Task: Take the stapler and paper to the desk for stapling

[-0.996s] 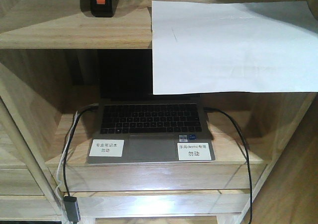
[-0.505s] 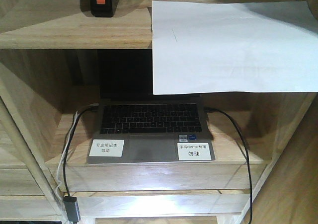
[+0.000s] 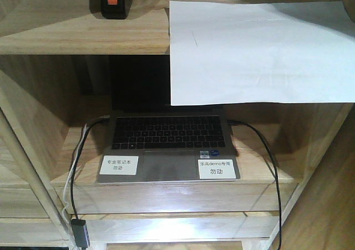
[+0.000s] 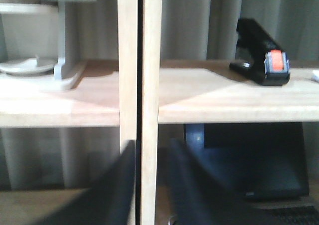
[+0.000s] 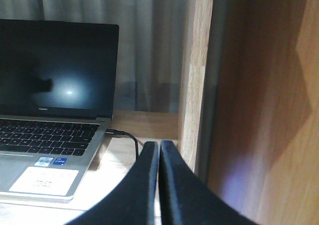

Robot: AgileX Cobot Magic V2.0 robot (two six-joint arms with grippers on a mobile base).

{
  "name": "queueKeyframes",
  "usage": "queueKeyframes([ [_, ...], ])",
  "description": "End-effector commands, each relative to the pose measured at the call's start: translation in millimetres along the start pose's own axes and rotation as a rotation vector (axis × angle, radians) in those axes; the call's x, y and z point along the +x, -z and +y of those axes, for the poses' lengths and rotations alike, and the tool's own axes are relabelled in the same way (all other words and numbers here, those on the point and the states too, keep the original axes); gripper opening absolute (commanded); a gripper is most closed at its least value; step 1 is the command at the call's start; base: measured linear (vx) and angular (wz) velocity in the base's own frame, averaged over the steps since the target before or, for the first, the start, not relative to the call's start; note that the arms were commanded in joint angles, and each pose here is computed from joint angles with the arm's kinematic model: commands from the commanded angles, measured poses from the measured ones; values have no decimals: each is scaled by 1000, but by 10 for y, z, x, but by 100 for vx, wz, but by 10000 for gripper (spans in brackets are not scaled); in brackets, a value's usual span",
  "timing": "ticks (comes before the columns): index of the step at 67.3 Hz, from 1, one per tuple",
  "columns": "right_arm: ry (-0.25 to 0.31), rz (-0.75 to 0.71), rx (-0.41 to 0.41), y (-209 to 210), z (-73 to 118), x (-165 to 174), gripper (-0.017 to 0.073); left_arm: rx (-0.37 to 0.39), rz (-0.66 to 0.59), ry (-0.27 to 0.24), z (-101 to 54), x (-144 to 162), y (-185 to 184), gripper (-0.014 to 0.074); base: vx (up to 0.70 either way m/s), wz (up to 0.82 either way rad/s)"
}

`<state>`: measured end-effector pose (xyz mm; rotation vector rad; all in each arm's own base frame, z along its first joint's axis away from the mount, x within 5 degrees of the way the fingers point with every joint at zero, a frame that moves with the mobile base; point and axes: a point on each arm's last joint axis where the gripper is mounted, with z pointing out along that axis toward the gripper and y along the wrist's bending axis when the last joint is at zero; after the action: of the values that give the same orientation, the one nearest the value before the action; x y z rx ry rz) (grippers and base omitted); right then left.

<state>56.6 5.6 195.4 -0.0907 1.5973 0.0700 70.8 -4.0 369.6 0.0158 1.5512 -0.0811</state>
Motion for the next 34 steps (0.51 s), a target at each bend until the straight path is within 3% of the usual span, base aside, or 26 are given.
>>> queueKeyframes([
  [1,13,-55,-2,-2,3,11,-9,19,-111,14,-18,-177,-4,370,0,0],
  [11,13,-55,-2,-2,3,11,-9,19,-120,14,-19,-185,-3,464,0,0],
  [34,13,-55,-2,-2,3,11,-9,21,-122,28,-19,-187,-2,468,0,0],
])
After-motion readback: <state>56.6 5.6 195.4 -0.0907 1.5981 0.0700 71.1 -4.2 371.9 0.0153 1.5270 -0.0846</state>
